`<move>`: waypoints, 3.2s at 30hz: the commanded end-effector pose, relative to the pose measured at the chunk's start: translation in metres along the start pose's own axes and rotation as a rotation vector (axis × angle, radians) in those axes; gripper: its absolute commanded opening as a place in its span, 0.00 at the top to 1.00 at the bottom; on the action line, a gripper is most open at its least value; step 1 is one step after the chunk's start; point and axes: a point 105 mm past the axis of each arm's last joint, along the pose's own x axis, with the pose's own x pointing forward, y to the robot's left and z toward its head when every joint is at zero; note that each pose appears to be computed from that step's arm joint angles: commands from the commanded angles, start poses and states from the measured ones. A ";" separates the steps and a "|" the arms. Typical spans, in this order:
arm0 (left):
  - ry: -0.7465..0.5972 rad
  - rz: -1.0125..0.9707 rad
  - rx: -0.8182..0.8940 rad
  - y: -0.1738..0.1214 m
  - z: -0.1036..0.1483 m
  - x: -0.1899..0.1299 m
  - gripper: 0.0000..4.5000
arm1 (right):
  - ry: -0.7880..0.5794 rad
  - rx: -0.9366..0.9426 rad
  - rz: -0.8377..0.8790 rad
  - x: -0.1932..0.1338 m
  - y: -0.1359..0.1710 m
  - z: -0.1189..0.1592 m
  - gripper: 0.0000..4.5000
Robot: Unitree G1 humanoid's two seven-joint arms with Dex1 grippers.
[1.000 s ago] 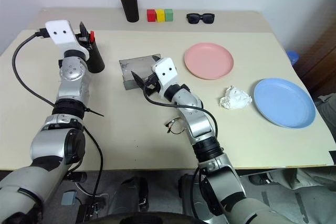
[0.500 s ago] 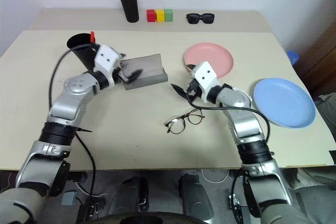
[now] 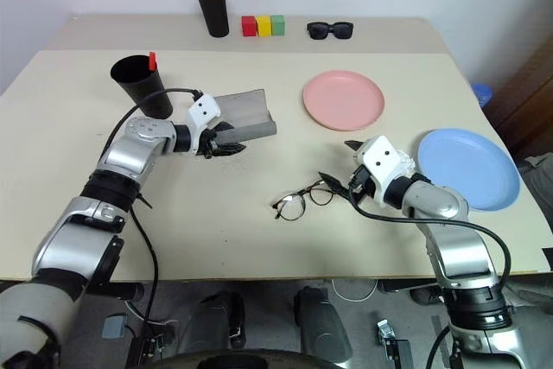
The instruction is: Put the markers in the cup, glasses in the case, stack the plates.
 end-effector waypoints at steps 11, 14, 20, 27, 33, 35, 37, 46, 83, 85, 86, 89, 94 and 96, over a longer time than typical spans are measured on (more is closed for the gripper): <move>-0.138 -0.186 0.288 -0.042 0.011 -0.033 0.99 | -0.081 -0.011 0.047 0.011 0.019 0.022 0.00; -0.098 -0.257 0.343 -0.057 0.002 -0.048 0.99 | -0.099 -0.001 0.072 0.015 0.023 0.027 0.00; -0.059 -0.273 0.345 -0.062 -0.005 -0.054 0.99 | -0.102 -0.005 0.108 0.021 0.027 0.028 0.00; -0.114 -0.231 0.337 -0.055 0.008 -0.054 0.46 | -0.048 -0.140 0.151 0.016 0.023 0.027 0.00; -0.216 -0.129 0.351 -0.046 0.026 -0.061 0.37 | -0.029 -0.315 0.168 0.010 0.018 0.038 0.00; -0.263 -0.087 0.332 -0.044 0.033 -0.068 0.37 | -0.011 -0.380 0.182 0.007 0.018 0.038 0.00; -0.301 -0.043 0.303 -0.044 0.036 -0.077 0.37 | 0.013 -0.456 0.199 0.004 0.019 0.036 0.00; -0.312 0.115 0.042 -0.094 -0.002 -0.110 0.37 | 0.098 -0.699 0.254 0.003 0.026 0.010 0.00; -0.259 0.352 -0.093 -0.095 -0.043 -0.129 0.36 | -0.084 -0.616 0.162 0.045 0.034 0.058 0.99; -0.239 0.401 -0.097 -0.089 -0.054 -0.137 0.36 | -0.123 -0.558 0.153 0.055 0.037 0.078 0.99; -0.234 0.421 -0.095 -0.086 -0.057 -0.141 0.36 | -0.137 -0.544 0.154 0.060 0.039 0.086 0.99; -0.226 0.484 -0.098 -0.078 -0.063 -0.153 0.36 | -0.170 -0.492 0.152 0.080 0.049 0.111 0.99; -0.213 0.544 -0.086 -0.072 -0.065 -0.168 0.36 | -0.154 -0.421 0.160 0.117 0.074 0.131 0.99; -0.216 0.557 -0.084 -0.073 -0.064 -0.171 0.36 | -0.133 -0.406 0.175 0.126 0.083 0.130 0.99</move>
